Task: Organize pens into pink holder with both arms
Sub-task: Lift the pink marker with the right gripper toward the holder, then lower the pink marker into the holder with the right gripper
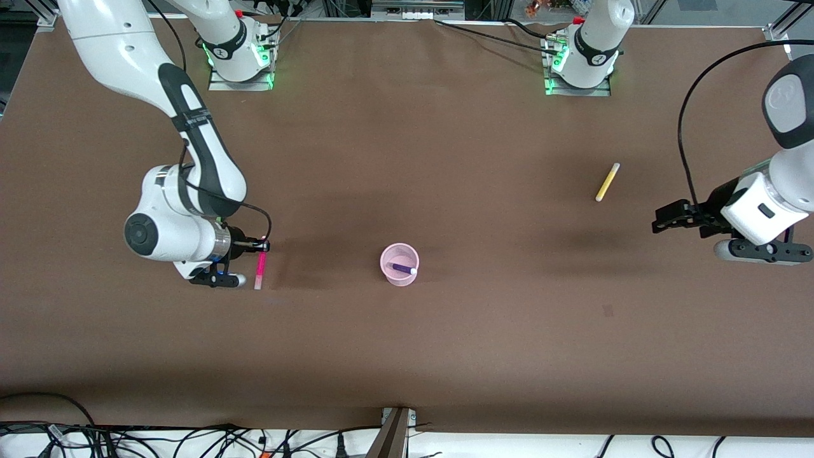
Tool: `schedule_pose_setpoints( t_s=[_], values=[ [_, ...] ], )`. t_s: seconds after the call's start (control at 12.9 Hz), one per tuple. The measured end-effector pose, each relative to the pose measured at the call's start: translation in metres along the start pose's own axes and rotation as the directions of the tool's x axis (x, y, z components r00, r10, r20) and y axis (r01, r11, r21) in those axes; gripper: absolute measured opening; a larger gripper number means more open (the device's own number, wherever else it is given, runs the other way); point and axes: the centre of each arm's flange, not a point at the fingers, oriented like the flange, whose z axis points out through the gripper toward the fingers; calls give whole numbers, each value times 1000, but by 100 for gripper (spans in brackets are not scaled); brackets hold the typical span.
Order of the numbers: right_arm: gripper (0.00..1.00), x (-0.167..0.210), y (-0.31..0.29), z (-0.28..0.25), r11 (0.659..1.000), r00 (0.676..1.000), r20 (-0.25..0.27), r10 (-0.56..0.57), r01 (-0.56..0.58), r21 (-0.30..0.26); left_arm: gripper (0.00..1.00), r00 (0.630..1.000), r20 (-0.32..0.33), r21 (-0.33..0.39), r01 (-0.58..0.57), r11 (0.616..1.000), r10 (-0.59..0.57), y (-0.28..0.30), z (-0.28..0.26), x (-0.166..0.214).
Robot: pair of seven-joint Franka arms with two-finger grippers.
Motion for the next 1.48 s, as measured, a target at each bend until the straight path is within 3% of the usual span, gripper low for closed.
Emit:
schedule_pose_setpoints(
  t_s=[0.16,0.31,0.54,0.78,0.93,1.09,1.24,1.48],
  values=[
    [18,-9,-34,-23,994,993,64,101,-104,46,100,1000,2,-6,12,1000,-12,25,3,-1],
    [18,-25,-76,-33,962,963,174,206,-232,147,100,1000,5,-2,17,1000,-17,35,1,-2],
    [18,-43,-121,-35,862,878,364,310,-421,281,100,1000,13,30,0,1000,-1,38,-4,-6],
    [18,-54,-165,-26,756,778,518,356,-565,330,100,1000,4,33,-13,999,13,45,-10,-6],
    [18,-57,-200,-23,699,738,542,402,-629,339,100,1000,7,33,-13,999,13,45,-10,-6],
    [18,-61,-228,-9,668,727,546,415,-651,360,100,1000,8,32,-19,999,19,48,-9,-7],
    [18,-64,-247,7,670,738,532,414,-643,370,100,1000,7,32,-25,999,25,52,-10,-7],
    [18,-56,-256,16,697,787,500,362,-585,415,100,1000,5,31,-29,999,28,53,-11,-7]
  ],
)
